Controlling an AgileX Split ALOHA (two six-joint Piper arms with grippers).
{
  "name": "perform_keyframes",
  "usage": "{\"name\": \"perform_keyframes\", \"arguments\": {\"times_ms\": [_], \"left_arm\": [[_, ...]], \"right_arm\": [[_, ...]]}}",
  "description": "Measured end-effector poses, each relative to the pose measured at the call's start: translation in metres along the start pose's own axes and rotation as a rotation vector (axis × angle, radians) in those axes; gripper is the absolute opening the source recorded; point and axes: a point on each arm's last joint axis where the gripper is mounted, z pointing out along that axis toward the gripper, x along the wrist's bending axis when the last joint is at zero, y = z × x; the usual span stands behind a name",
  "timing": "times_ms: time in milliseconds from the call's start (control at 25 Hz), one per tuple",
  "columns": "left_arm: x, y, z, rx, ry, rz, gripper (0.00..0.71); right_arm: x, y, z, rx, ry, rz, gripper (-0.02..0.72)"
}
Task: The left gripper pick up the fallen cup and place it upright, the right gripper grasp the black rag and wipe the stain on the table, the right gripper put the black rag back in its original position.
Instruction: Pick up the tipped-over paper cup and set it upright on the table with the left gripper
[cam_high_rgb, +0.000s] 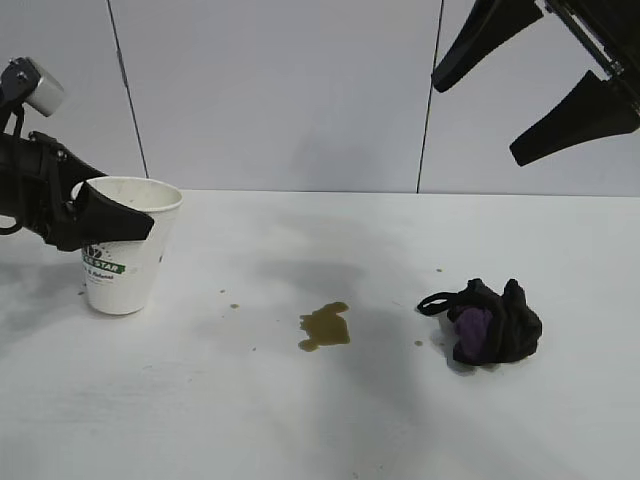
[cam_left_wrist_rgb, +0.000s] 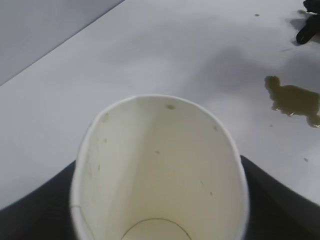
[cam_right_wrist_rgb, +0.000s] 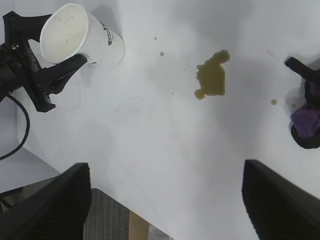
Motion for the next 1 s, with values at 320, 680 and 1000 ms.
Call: {"name": "perform_keyframes", "arguments": {"times_ms": [320,680,1000], "left_arm": [[0.001,-0.002,0.000,0.019,0.015,-0.045,0.675],[-0.002,-0.006,0.000,0.061,-0.020,-0.058,0.693],[0.001,0.002,-0.011,0.115,0.034,-0.033,0.693]], "right_arm": [[0.000,0.000,0.000,0.001,-0.002,-0.001,0.568],[0.000,0.000,0.000,0.001,-0.002,-0.001,0.568],[0.000,0.000,0.000,0.001,-0.002,-0.001,0.568]]}}
